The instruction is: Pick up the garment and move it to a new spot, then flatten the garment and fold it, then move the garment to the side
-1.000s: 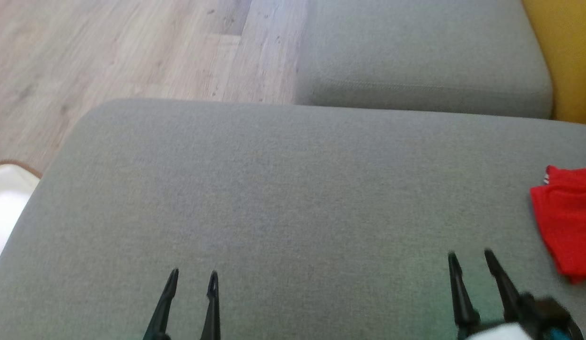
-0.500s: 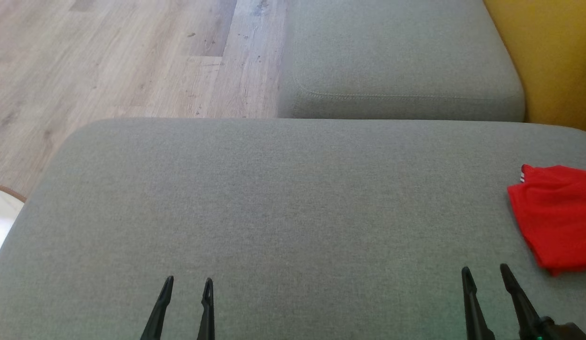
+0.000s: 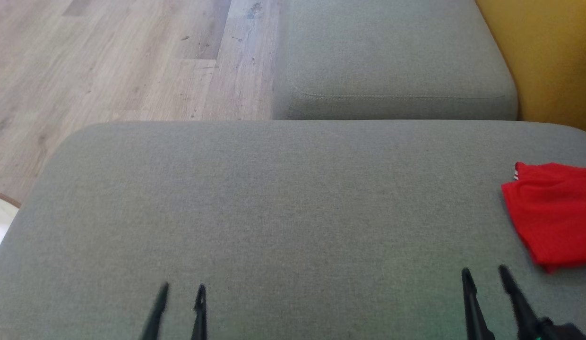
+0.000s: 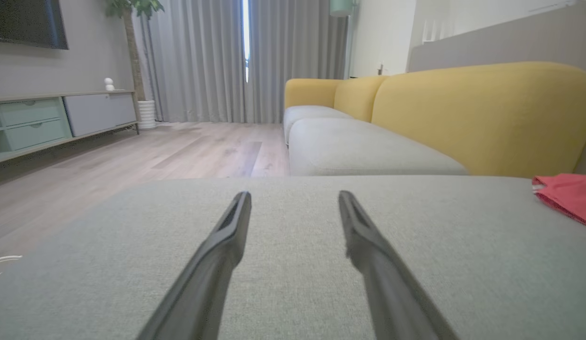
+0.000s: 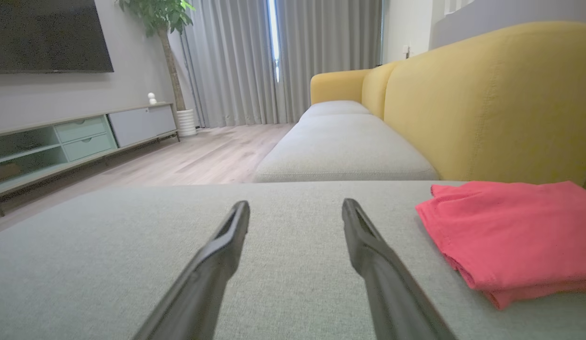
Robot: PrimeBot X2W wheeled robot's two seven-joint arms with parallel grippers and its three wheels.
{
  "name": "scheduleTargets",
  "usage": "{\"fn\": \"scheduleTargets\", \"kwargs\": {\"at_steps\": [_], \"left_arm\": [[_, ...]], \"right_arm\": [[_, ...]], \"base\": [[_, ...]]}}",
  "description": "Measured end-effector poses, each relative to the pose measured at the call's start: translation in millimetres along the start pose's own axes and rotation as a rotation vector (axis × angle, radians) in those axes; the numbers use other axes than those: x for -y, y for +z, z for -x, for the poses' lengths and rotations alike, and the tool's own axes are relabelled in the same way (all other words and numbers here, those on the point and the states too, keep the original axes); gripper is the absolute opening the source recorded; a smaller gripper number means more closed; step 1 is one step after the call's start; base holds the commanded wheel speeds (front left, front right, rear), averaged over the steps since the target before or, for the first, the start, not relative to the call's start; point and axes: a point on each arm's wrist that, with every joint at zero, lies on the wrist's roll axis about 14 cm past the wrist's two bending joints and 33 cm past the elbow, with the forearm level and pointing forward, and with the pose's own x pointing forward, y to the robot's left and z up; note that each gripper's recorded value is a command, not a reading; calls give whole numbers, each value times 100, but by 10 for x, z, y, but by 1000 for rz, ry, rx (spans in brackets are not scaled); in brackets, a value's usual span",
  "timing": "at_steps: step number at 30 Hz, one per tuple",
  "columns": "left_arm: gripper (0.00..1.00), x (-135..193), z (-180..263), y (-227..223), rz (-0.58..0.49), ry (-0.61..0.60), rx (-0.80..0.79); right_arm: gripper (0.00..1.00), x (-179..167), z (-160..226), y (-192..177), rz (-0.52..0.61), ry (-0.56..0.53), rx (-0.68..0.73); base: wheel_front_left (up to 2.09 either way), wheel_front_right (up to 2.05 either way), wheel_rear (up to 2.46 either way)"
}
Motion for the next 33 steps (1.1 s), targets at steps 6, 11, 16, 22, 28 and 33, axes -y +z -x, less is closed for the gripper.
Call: {"fn": "scheduleTargets", "kwargs": {"at_steps": [6,11,16,22,28,33], "left_arm": [[0,4,100,-281,11,3,-96],[0,-14,89,-310,71,18,-112],[0,-39,80,-355,129,33,-133],[0,-59,15,-359,200,42,-143],[0,-104,-41,-359,268,60,-146],[0,-121,-75,-384,329,69,-161]], "right_arm": [[0,7,75,-250,-19,-8,-81],[0,40,81,-276,-81,-31,-90],[0,74,82,-309,-143,-54,-100],[0,114,74,-342,-215,-79,-112],[0,154,4,-312,-287,-99,-99],[0,189,6,-342,-345,-121,-107]], "base": [[0,0,0],[0,0,0],[0,0,0],[0,0,0],[0,0,0],[0,0,0]]}}
